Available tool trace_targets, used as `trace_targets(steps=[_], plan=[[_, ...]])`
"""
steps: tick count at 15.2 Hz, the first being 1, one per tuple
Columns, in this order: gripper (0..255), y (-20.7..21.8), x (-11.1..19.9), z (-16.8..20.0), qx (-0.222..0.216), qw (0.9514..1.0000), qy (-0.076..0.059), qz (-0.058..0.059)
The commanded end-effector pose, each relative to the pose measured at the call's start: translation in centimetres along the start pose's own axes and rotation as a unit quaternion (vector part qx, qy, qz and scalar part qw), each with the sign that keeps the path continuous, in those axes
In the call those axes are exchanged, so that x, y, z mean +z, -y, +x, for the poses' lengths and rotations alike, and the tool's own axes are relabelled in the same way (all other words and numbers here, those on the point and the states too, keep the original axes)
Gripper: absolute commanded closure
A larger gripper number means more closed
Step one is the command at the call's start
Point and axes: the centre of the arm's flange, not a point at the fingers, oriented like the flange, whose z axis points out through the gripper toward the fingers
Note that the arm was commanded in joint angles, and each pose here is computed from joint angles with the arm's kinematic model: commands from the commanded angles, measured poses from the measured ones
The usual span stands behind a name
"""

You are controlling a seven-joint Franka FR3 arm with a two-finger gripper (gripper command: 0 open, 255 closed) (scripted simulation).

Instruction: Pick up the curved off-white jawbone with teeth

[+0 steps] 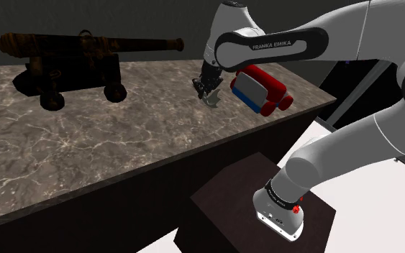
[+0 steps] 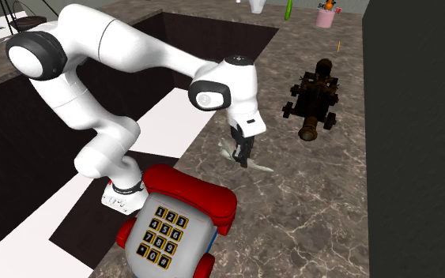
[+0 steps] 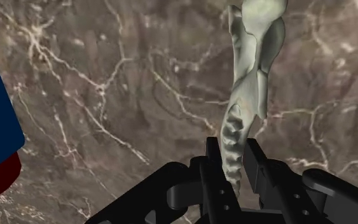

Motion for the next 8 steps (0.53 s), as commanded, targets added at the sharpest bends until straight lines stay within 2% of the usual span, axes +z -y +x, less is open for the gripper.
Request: trace_targets(steps=[1,8], plan=[[255,0.0,-0.5,0.1,0.0,1.0,0.0,0.0],[255,-0.3,-4.2,0.7,0.0,1.0,0.0,0.0]])
